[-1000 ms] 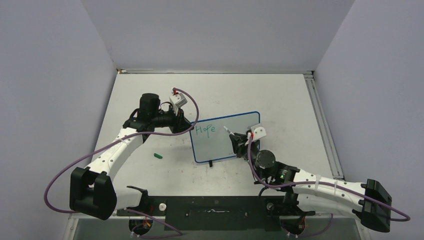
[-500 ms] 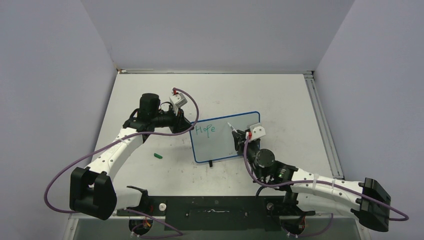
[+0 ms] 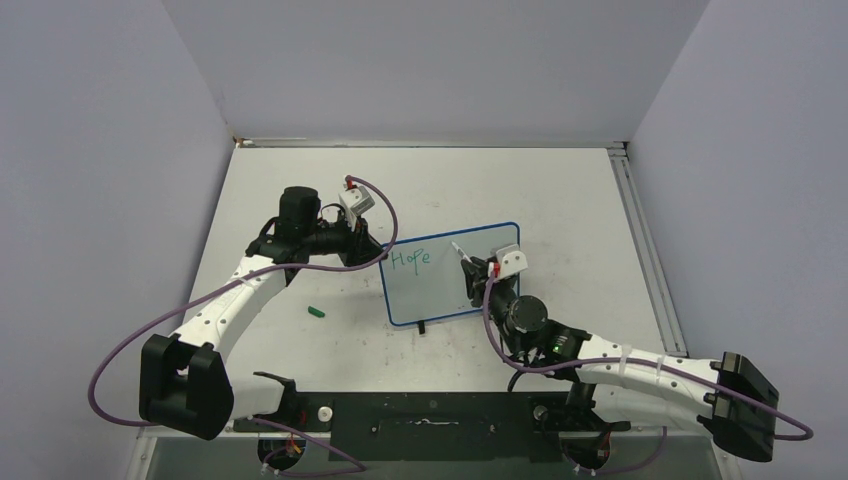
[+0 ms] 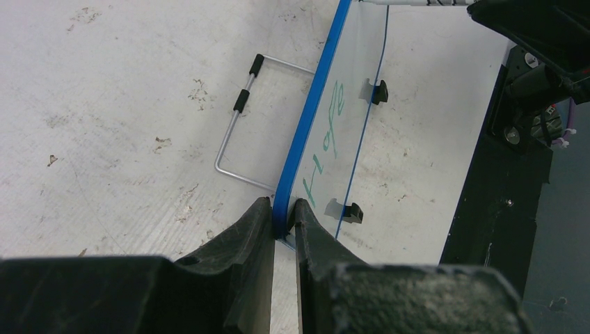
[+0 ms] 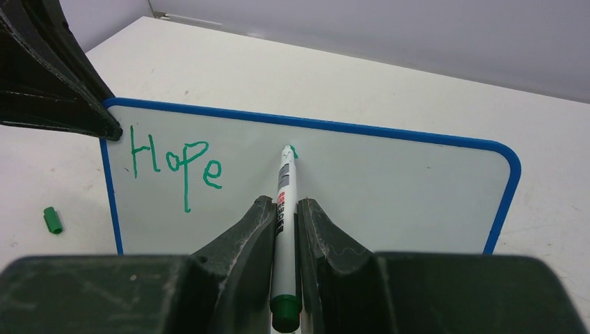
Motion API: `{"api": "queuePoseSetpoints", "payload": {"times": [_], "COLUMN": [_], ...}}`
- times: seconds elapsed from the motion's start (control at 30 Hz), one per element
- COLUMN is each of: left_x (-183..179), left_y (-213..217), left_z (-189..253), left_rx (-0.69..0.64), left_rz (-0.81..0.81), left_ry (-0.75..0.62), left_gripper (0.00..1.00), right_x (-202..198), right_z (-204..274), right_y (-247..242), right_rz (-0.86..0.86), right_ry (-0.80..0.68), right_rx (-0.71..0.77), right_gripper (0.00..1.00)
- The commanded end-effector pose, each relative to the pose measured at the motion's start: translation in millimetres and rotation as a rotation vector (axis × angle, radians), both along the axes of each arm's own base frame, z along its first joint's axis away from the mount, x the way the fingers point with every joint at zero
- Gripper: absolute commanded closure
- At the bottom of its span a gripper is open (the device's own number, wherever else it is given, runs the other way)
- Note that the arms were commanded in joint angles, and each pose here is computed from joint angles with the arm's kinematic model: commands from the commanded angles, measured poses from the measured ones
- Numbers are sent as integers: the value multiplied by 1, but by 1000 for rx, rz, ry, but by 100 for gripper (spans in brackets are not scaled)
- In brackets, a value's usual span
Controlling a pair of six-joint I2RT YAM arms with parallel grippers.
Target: Write a sentence on the whiteboard
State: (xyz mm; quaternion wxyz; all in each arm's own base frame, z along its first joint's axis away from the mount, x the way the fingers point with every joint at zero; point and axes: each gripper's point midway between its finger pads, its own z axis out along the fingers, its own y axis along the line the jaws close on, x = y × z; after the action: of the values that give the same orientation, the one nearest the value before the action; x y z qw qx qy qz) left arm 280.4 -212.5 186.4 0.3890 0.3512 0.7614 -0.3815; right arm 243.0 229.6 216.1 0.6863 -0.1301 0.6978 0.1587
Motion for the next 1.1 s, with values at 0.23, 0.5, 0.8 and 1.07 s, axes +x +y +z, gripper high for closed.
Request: {"api": "queuePoseSetpoints", "payload": {"times": [0.23, 0.5, 0.8, 1.07], "left_x": [-2, -2, -2, -2], "left_y": [6, 6, 6, 6], "left_z": [-10, -10, -11, -11], "left_rx": [48, 48, 48, 49], "left_rz": [6, 6, 6, 7], "left_ry": [9, 8, 11, 11], "left_gripper": [100, 100, 100, 100], "right_x": [-4, -12, -22, -21], "right_z": [-10, -38, -56, -34], "right_y": [4, 0, 4, 18], "right_rz": [23, 15, 39, 76], "right_ry": [65, 143, 194, 144], "right_rx": [59, 39, 36, 87], "right_gripper": [95, 95, 95, 95]}}
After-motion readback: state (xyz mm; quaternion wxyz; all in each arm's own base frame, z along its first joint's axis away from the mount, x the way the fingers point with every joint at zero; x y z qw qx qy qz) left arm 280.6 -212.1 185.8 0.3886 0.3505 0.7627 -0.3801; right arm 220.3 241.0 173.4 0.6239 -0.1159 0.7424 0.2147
